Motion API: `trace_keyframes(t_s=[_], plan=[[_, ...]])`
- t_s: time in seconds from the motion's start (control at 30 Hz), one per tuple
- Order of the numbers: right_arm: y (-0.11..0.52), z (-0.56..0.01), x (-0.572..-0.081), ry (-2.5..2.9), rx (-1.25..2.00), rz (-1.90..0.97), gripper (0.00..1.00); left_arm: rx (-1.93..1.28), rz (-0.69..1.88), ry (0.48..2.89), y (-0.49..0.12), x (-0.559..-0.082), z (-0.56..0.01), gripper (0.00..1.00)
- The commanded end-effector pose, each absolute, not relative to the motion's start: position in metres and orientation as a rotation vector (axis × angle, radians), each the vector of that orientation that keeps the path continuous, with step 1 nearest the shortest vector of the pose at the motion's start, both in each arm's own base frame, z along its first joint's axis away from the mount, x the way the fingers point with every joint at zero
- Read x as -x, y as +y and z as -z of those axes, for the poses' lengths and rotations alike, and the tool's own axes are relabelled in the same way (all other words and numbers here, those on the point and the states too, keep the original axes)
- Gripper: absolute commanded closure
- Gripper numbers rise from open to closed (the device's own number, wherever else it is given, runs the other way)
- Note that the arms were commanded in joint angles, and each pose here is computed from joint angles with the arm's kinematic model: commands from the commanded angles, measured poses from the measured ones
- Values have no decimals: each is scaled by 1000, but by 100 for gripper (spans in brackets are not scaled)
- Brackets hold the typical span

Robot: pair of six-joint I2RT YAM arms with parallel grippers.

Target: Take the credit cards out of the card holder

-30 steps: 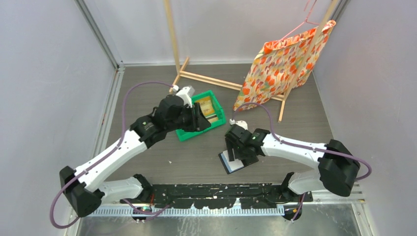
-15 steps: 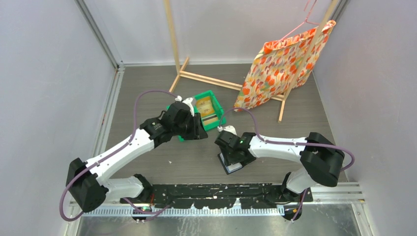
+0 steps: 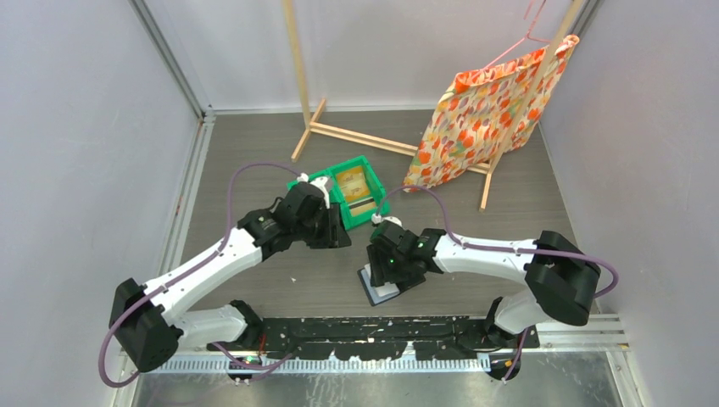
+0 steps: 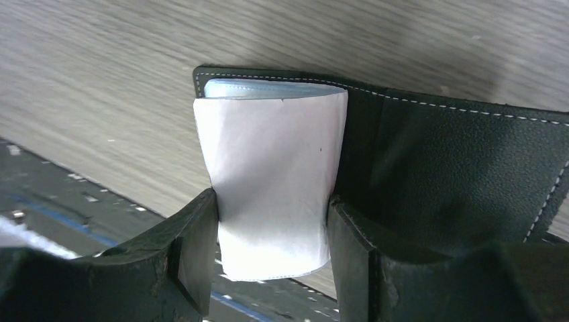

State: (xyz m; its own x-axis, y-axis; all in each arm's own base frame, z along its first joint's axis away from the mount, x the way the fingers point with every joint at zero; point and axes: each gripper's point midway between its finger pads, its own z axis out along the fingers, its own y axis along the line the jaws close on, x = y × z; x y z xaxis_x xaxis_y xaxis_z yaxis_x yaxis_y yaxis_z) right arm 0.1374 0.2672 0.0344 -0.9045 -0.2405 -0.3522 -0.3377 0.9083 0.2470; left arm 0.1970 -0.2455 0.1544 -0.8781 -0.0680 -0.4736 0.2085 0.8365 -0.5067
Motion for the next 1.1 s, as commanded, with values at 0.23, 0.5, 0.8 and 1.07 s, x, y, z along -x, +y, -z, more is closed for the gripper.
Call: trace_keyframes(t_s=[0.23, 0.5, 0.8, 1.07], plan=[[297, -62, -157, 2722, 119, -951, 75, -41, 923, 2583, -244, -168, -136, 58], [269, -48, -165, 2751, -32, -1044, 55, -23, 1045, 2625, -264, -155, -114, 58], [256, -40, -169, 2723, -136, -1077, 43, -98, 1027, 2656, -293, -158, -84, 51], [247, -47, -172, 2674, -195, -1131, 46, -88, 1019, 2660, -314, -165, -67, 50]])
